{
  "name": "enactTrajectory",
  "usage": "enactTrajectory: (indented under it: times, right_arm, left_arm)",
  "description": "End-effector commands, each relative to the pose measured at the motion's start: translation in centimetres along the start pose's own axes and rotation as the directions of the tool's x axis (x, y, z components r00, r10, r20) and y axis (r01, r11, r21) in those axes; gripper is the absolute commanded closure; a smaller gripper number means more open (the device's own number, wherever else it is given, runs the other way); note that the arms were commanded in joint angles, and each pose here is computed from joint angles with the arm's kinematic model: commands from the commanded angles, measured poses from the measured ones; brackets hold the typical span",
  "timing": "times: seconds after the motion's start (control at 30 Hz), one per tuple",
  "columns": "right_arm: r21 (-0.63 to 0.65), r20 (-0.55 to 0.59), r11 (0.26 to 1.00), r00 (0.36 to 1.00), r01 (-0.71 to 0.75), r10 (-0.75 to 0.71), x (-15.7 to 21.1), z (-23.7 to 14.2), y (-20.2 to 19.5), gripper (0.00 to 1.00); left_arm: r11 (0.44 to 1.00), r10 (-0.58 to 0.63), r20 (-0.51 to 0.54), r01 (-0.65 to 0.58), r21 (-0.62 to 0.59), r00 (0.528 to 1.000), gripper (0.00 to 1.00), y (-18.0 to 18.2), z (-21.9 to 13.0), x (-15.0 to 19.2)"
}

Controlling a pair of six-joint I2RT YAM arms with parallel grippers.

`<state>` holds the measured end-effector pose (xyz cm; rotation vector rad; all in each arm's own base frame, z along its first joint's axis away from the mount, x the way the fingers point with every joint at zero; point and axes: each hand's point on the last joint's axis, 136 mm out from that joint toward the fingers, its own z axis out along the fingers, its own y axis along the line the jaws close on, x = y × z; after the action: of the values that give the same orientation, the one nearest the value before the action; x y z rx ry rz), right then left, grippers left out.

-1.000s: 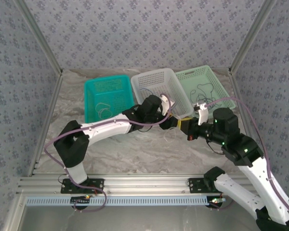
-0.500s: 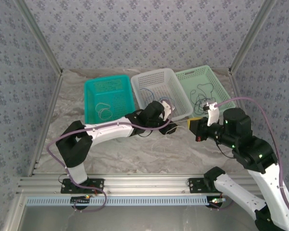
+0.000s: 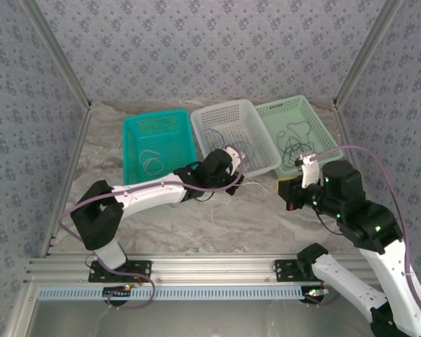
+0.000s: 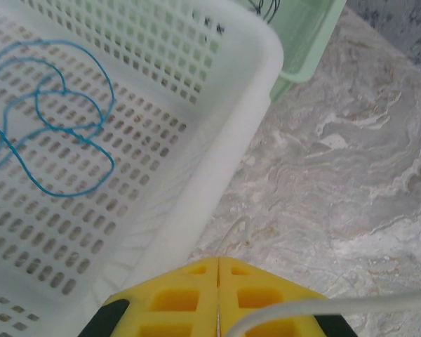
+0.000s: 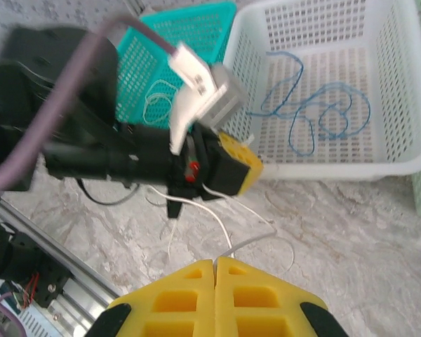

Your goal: Untangle the cables

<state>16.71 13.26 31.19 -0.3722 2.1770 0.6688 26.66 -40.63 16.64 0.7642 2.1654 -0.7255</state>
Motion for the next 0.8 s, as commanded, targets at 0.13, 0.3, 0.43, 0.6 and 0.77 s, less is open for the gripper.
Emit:
enactTrajectory:
  times: [0.13, 0.3, 0.43, 0.6, 0.77]
  right_arm:
    - [-0.004, -0.014, 1.0, 1.0, -0.005, 0.005, 0.6, 0.5, -0.4, 1.0]
    - [-0.018, 0.026, 1.0, 0.999, -0.021, 0.021, 0.1, 0.2, -0.4, 1.0]
    - [-0.119, 0.062, 0.992, 0.998, 0.04, -0.033, -0.1, -0.3, 1.3, 1.0]
    - [-0.183, 0.055, 0.98, 0.996, 0.074, -0.065, 0.7, -0.2, 2.1, 1.0]
    - [-0.106, 0.096, 0.993, 0.995, 0.049, -0.039, -0.3, -0.5, 0.8, 1.0]
  left_arm:
    - [0.999, 0.027, 0.084, -0.023, -0.046, 0.996, 1.0, 0.5, -2.5, -2.3]
    - [0.995, 0.048, 0.072, -0.041, -0.089, 0.996, 1.0, 1.2, -2.7, -1.9]
    - [0.983, 0.073, 0.065, -0.06, -0.172, 0.995, 1.0, 2.2, -2.9, -1.9]
    - [0.959, 0.059, 0.095, -0.03, -0.281, 0.994, 0.9, 4.0, -3.7, -2.4]
    - [0.961, 0.069, 0.109, -0.037, -0.274, 0.992, 0.25, 3.8, -4.5, -1.9]
